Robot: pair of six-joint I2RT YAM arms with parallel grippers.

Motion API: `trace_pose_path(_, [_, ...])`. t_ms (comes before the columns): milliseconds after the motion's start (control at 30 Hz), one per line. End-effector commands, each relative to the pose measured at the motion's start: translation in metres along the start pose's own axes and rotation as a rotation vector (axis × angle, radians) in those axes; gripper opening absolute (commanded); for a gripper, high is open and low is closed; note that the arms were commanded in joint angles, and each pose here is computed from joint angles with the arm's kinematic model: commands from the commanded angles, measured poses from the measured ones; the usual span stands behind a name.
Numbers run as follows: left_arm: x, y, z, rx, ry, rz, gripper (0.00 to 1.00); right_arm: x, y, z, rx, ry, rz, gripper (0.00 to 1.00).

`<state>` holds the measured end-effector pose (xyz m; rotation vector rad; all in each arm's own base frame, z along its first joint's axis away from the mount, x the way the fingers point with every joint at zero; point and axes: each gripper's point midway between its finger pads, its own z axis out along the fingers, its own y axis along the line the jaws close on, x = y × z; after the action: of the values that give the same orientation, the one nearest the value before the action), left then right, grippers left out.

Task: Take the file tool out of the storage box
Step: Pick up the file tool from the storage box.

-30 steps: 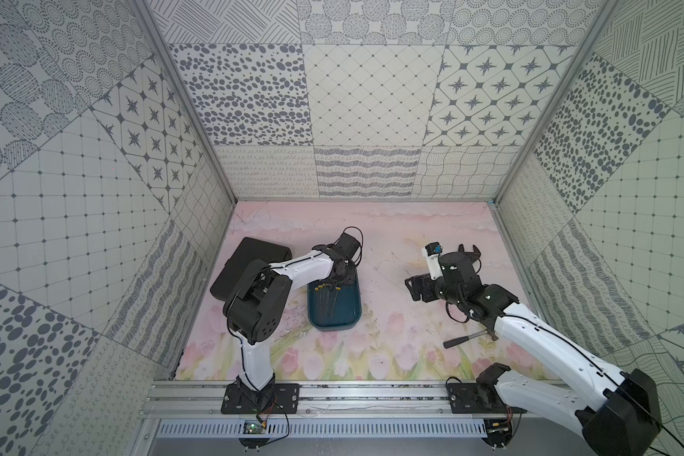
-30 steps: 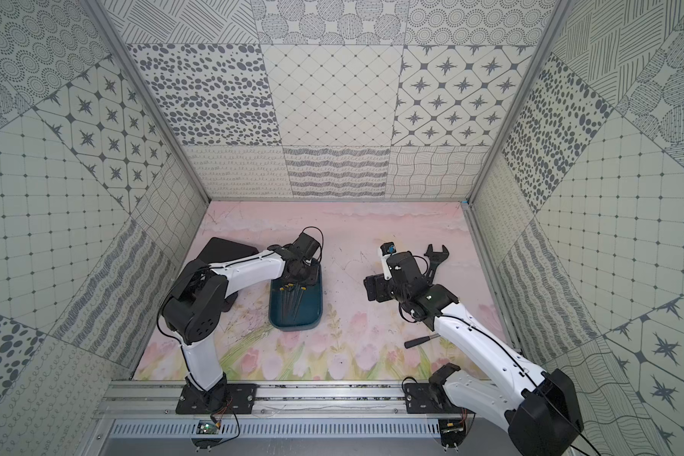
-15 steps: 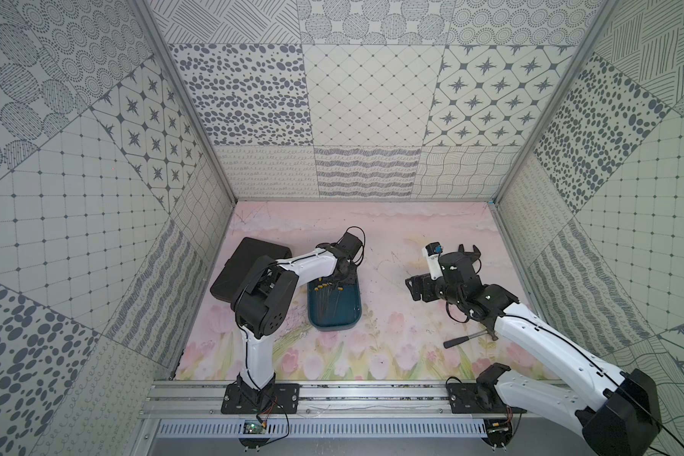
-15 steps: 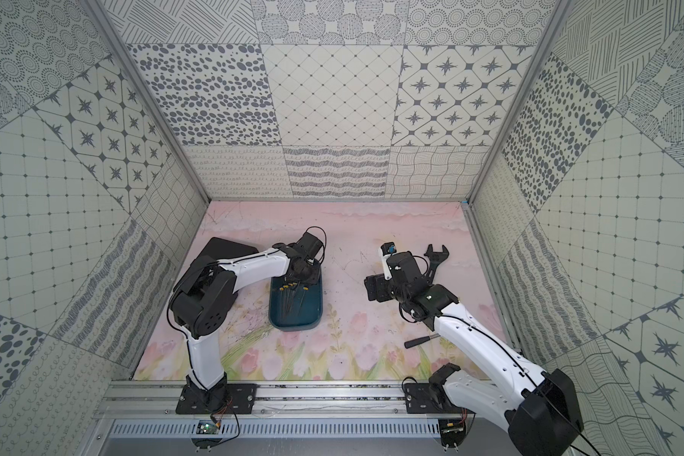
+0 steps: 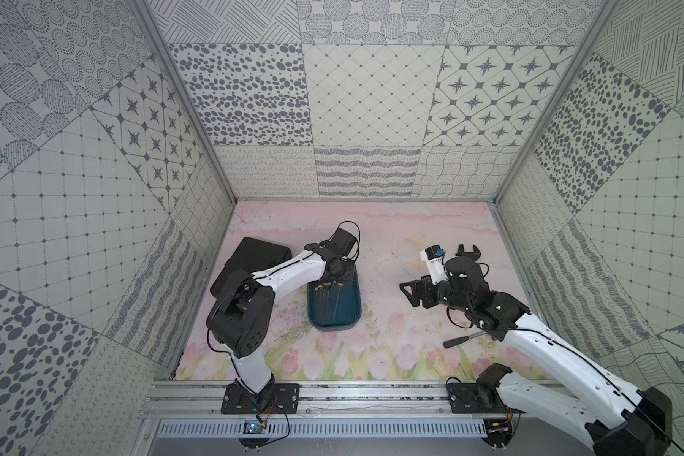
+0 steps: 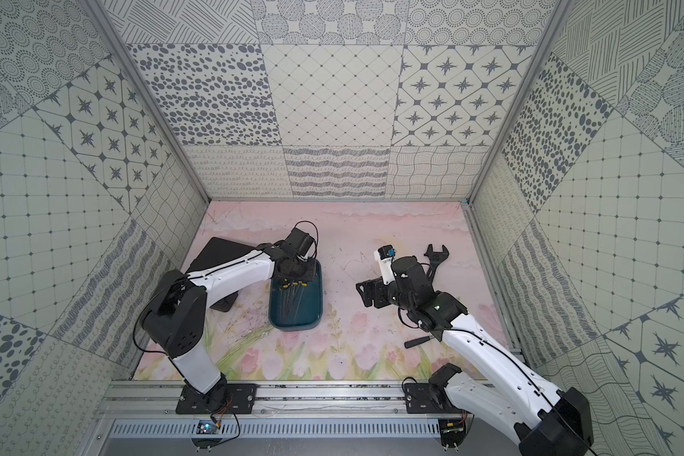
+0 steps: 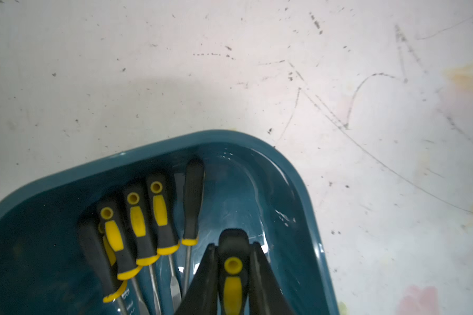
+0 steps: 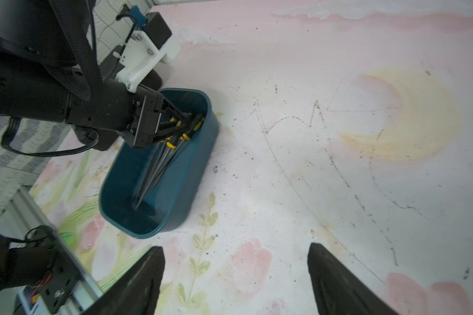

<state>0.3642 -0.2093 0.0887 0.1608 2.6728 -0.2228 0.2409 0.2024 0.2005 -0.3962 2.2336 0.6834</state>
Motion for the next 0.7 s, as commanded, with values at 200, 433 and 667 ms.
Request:
trace_pose_path(200, [-0.008,-0.05,-0.073,0.374,-0.093,-0.271,0.09,0.006,0.067,0.009,-0.311,-0.016,0.131,0.76])
trace_pose_path(433, [-0.007,-0.056,-0.095,0.479,-0.122,-0.396,0.1,0.014,0.088,0.028,-0.364,0.007,0.159,0.65])
trace_pose_path(667, [-0.007,-0.06,-0.101,0.537,-0.135,-0.47,0.1,0.023,0.097,0.047,-0.36,0.042,0.161,0.56])
